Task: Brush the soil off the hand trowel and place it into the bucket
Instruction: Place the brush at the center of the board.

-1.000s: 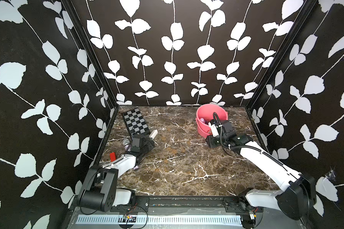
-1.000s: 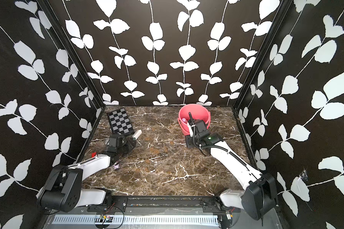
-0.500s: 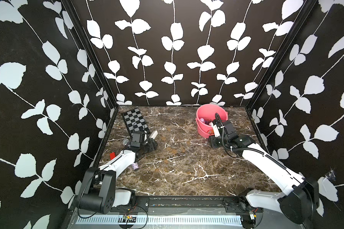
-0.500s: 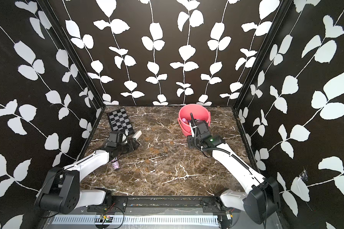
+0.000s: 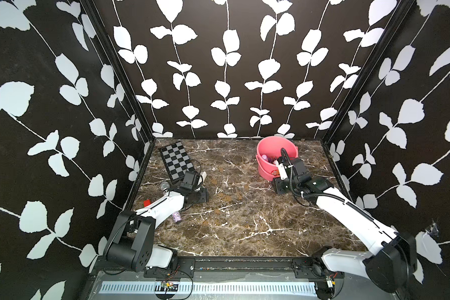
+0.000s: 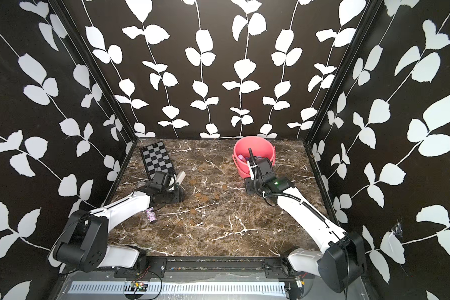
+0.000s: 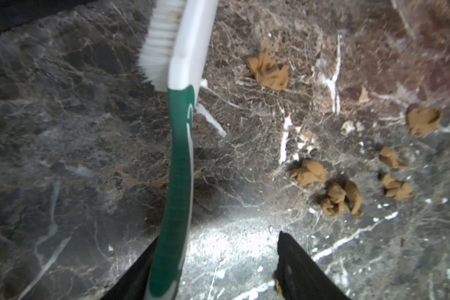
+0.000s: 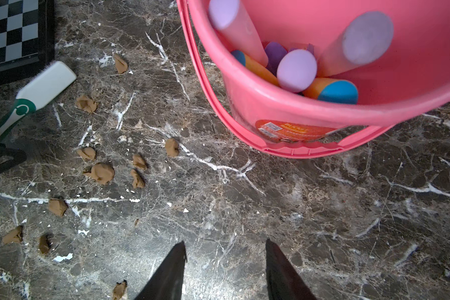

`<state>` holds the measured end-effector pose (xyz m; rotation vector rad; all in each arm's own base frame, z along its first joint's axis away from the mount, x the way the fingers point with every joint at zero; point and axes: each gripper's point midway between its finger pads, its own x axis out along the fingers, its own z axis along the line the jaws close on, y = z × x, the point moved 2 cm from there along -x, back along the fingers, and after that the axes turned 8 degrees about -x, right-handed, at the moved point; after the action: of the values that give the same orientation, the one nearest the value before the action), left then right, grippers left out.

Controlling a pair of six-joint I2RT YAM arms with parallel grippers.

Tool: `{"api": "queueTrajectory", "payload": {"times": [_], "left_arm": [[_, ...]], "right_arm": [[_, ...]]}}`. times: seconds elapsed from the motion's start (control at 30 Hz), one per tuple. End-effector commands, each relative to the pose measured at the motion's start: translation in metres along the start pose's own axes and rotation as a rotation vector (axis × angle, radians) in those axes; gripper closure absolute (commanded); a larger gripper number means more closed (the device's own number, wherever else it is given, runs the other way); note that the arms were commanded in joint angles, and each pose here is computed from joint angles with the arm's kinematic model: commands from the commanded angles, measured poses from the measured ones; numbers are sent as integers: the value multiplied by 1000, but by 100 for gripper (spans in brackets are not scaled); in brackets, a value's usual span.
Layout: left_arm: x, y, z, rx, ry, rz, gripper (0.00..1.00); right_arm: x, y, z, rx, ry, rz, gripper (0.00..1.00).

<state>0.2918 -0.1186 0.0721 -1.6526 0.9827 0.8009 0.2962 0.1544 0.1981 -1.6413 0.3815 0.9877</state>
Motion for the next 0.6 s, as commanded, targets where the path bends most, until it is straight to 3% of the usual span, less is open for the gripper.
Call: {"api": "queueTrajectory", "payload": {"times": [0.0,0.13,0.27,0.43,0.57], "left_arm": [[-7,2,13,84,-131,13,32],[-8,2,14,155,-211,19,31],[-17,-5,11,139,-202,-36,31],[-57,-32,-3,85,-96,-262,31],[-102,-53,3,110,-123,-481,31]], "right_arm": [[5,-1,3,2,-9,-8,51],[6,-2,4,-3,-11,-6,51],[5,-2,2,-7,0,-4,51],[-6,-1,-13,-30,90,-33,50],[-20,-1,-35,-36,230,-95,42]]}}
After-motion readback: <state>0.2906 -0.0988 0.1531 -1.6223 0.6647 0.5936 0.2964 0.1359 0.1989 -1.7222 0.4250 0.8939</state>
